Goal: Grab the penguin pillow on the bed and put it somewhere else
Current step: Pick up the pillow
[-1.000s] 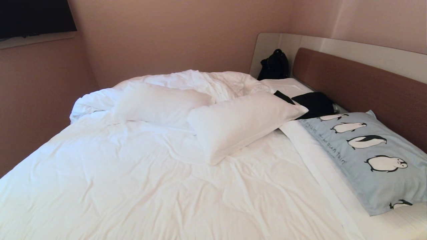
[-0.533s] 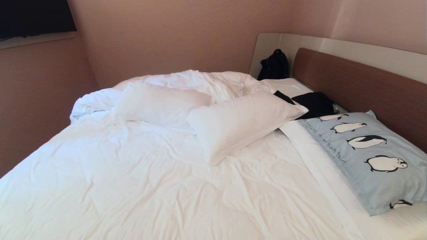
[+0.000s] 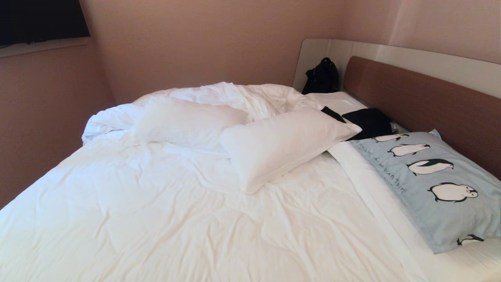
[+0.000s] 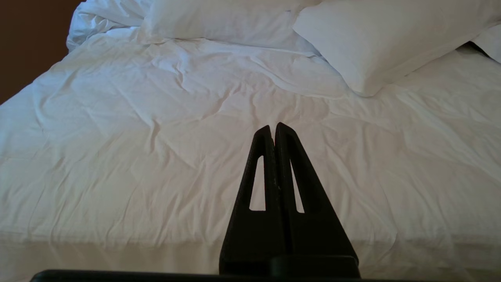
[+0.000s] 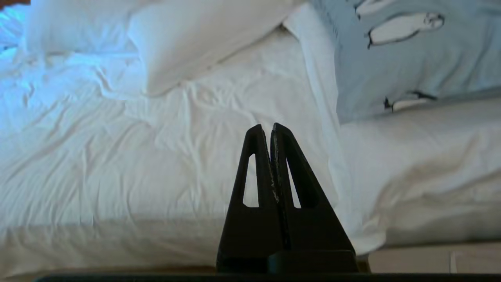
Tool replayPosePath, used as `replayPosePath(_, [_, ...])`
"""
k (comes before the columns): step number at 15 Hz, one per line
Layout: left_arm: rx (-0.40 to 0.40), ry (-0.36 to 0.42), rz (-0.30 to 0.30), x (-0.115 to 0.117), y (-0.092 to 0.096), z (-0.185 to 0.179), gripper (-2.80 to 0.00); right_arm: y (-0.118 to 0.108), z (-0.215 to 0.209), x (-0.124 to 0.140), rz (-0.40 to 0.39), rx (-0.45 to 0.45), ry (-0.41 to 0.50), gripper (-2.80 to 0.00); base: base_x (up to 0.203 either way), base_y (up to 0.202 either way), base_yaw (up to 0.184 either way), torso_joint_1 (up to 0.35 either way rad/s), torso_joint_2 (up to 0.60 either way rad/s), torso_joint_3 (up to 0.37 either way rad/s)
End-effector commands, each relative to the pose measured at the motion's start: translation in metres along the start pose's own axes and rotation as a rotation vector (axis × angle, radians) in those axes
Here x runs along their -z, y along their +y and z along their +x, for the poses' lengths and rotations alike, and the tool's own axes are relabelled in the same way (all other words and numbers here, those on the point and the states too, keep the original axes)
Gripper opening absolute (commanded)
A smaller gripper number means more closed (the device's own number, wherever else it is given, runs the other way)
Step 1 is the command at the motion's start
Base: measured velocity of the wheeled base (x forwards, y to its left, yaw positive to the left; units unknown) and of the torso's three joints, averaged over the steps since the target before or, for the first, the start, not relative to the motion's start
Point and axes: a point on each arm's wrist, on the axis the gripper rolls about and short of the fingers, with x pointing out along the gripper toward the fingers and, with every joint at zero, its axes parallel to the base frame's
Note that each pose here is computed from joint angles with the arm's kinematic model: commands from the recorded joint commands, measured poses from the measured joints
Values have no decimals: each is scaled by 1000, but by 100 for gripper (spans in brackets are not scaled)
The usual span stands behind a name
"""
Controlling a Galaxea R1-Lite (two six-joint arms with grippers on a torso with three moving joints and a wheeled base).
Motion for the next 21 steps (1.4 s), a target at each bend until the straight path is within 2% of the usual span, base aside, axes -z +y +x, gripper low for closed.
replayPosePath(1, [0, -1, 1, 0, 0, 0, -280, 2, 2, -12, -24, -27, -171, -280, 0, 0, 0, 0, 0, 0])
replayPosePath(6, [0, -1, 0, 0, 0, 0, -280, -2, 23, 6, -93, -19, -234, -280, 0, 0, 0, 0, 0, 0])
replayPosePath(13, [0, -1, 0, 0, 0, 0, -280, -6, 36, 33, -104, -11, -138, -280, 0, 0, 0, 0, 0, 0])
replayPosePath(15, [0, -1, 0, 0, 0, 0, -280, -7, 37, 37, -135, -7, -121, -280, 0, 0, 0, 0, 0, 0])
replayPosePath(17, [0, -1, 0, 0, 0, 0, -280, -7, 38, 39, -176, 0, -115, -280, 0, 0, 0, 0, 0, 0])
replayPosePath(21, [0, -1, 1, 0, 0, 0, -280, -8, 38, 39, -183, 4, -112, -280, 0, 0, 0, 0, 0, 0])
